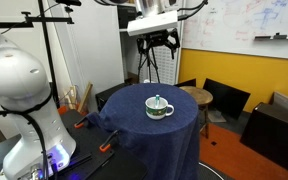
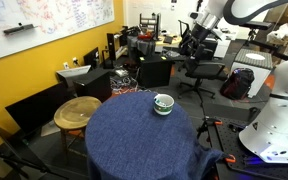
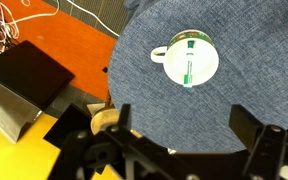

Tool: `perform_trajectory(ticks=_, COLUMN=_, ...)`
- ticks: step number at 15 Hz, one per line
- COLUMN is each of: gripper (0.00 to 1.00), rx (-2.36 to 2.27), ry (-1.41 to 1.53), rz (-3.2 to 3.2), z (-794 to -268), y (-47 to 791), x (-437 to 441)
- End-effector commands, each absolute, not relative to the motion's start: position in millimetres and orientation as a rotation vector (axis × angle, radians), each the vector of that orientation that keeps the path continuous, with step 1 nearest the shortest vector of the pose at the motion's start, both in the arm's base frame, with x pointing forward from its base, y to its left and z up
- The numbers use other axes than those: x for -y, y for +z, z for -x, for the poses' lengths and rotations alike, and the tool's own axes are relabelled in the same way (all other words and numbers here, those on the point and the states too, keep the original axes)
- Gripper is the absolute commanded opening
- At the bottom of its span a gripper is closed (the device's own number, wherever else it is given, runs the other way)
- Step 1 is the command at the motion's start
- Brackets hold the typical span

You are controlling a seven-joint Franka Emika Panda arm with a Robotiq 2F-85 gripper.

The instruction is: Put the marker in the mug on the table

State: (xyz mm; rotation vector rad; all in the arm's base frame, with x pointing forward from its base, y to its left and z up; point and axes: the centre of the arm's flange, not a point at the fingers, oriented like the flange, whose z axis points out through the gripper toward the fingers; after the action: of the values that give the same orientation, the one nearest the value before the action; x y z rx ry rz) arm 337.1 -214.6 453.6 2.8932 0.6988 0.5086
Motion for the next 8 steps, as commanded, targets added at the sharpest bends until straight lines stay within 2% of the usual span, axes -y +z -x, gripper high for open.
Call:
perform_trajectory(ticks=1, gripper=1.0, rx=-0.68, ry=0.494, rz=-2.892, z=-338, y=449, x=218)
perform_trajectory(ticks=8, gripper=1.0, rx=-0.732, ry=0.455, rz=-2.942, z=-352, y=417, x=221)
